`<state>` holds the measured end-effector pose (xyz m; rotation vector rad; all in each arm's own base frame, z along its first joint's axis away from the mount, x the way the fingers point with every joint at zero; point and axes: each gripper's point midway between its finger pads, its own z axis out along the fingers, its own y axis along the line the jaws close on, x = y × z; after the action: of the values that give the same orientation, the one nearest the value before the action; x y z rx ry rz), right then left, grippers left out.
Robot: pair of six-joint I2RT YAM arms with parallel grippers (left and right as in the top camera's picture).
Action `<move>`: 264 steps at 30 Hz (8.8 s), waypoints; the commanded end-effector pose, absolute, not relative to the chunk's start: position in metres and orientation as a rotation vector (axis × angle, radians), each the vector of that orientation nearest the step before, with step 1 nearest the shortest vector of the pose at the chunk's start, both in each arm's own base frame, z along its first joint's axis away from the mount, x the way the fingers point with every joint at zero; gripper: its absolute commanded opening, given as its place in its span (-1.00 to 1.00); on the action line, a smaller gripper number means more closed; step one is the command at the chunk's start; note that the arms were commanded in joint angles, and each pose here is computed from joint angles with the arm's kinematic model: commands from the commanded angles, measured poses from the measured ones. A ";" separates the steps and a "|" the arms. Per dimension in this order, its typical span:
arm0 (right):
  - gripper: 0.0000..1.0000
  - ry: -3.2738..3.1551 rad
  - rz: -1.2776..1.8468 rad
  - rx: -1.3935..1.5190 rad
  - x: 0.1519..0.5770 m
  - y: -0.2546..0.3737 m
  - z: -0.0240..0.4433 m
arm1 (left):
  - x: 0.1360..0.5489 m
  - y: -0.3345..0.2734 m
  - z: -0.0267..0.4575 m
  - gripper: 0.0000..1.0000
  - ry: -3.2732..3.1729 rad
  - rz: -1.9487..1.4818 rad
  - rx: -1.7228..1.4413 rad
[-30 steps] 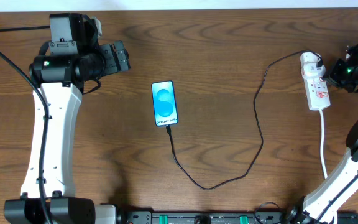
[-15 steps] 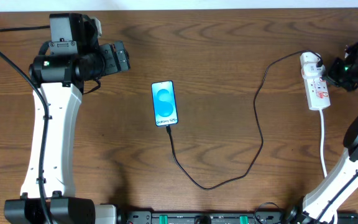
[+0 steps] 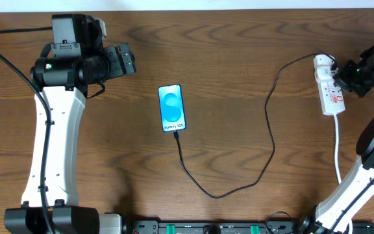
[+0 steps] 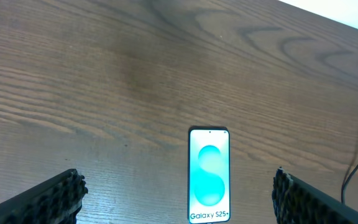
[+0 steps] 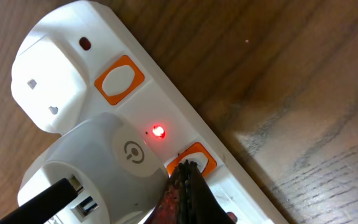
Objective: Plug charger to phone and switch on socket
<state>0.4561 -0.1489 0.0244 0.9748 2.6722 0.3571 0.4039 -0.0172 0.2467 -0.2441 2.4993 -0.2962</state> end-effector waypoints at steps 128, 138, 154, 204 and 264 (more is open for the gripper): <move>0.98 1.721 -0.034 -0.193 0.295 0.005 0.270 | 0.402 -0.013 0.250 0.96 2.491 -0.278 -0.255; 0.98 1.491 -0.052 -0.215 0.264 0.013 0.222 | 0.402 -0.013 0.250 0.96 2.494 -0.278 -0.255; 0.99 1.578 -0.011 -0.415 0.241 0.047 0.160 | 0.402 -0.013 0.250 0.96 2.494 -0.278 -0.255; 0.98 1.594 0.032 -0.372 0.241 0.047 0.159 | 0.344 0.006 0.265 0.96 2.155 -0.081 -0.132; 0.98 1.594 0.032 -0.372 0.241 0.047 0.159 | 0.244 -0.016 0.135 0.96 1.732 -0.039 0.087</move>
<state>0.2421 0.0444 0.1593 -0.3734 1.5930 0.0125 0.2451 -0.0145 0.1511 0.0689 1.6776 -0.0435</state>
